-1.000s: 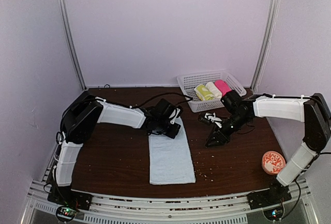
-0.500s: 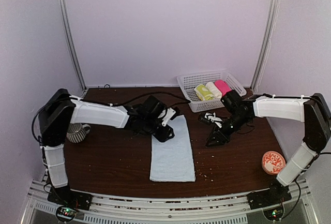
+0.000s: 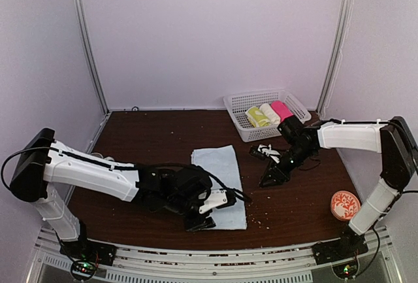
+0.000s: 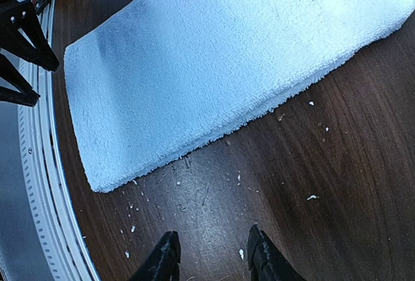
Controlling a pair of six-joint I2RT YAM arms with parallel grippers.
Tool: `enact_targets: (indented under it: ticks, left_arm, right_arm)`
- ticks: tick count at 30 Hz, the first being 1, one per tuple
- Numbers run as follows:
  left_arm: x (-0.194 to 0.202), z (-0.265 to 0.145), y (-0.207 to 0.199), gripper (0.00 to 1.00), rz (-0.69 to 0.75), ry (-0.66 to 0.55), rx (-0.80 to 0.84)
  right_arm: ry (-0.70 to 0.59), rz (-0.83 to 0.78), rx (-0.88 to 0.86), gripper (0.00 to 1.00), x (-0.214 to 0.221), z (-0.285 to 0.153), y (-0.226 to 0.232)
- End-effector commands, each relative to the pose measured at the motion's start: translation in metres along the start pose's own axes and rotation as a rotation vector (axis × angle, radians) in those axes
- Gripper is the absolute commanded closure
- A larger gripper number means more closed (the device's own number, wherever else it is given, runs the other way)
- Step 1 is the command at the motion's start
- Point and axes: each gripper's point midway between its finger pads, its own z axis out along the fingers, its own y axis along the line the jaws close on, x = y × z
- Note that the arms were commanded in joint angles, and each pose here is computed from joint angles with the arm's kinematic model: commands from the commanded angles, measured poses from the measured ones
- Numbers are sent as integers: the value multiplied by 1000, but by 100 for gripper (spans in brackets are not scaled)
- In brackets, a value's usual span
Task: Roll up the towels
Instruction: Roll the towel at the center of the board.
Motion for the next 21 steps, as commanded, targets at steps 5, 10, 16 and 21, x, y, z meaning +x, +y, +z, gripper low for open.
enact_targets:
  ticks: [5, 10, 16, 21]
  left_arm:
    - [23, 25, -12, 51, 88, 92, 16]
    - [29, 32, -8, 50, 122, 113, -12]
    - [41, 38, -1, 56, 136, 151, -53]
    - [42, 43, -2, 71, 153, 140, -52]
  right_arm:
    - [9, -14, -12, 63, 1, 0, 4]
    - [14, -12, -15, 63, 2, 1, 4]
    - [17, -15, -21, 63, 3, 1, 4]
    - [10, -16, -27, 63, 1, 0, 6]
